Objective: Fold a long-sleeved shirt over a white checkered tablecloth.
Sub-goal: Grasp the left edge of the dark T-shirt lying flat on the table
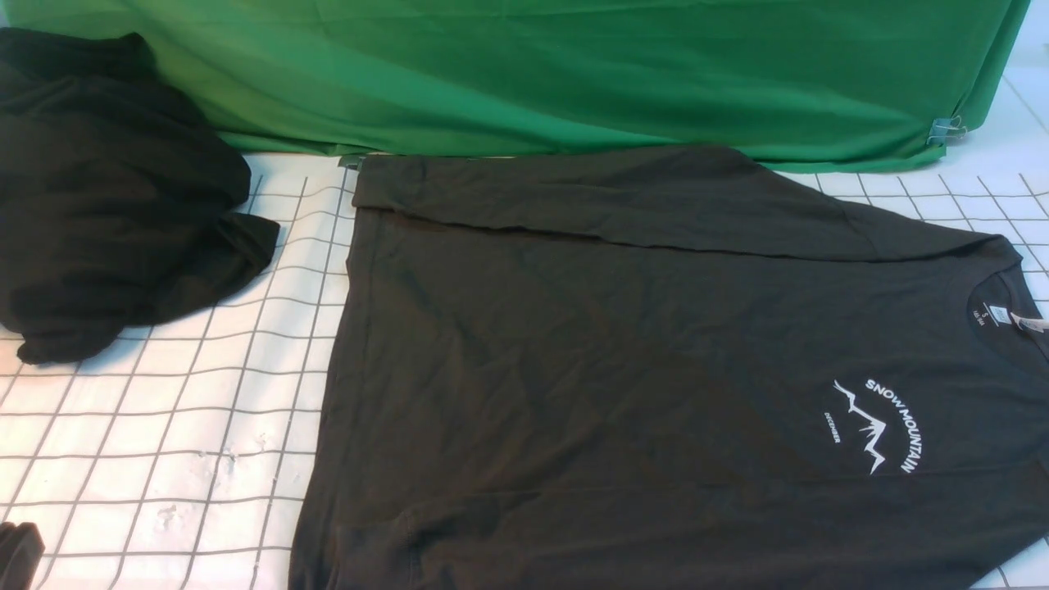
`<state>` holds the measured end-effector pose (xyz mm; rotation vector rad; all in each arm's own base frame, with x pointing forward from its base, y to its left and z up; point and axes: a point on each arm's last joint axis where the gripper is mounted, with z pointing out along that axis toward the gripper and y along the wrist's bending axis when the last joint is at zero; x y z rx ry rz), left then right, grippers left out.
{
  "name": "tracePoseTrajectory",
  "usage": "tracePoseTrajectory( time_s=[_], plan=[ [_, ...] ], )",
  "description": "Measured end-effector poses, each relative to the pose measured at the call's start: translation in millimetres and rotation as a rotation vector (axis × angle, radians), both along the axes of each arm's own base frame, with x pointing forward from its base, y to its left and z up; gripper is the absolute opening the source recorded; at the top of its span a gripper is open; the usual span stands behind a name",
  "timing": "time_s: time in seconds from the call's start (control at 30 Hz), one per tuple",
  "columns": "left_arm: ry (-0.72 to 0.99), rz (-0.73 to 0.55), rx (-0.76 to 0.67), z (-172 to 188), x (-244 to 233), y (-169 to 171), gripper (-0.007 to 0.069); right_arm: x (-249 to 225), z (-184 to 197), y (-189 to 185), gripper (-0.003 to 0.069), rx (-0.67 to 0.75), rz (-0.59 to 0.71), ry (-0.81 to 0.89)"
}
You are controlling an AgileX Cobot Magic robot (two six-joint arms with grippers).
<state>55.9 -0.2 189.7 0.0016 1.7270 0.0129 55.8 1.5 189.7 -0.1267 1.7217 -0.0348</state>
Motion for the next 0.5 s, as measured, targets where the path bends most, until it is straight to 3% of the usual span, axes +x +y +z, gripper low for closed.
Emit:
tracePoseTrajectory(
  time_s=[0.5],
  plan=[
    [0.0,0.0,-0.014,0.0,0.0,-0.2,0.0026,0.2,1.5,0.2,0.0242,0.001,0.003,-0.016]
  ],
)
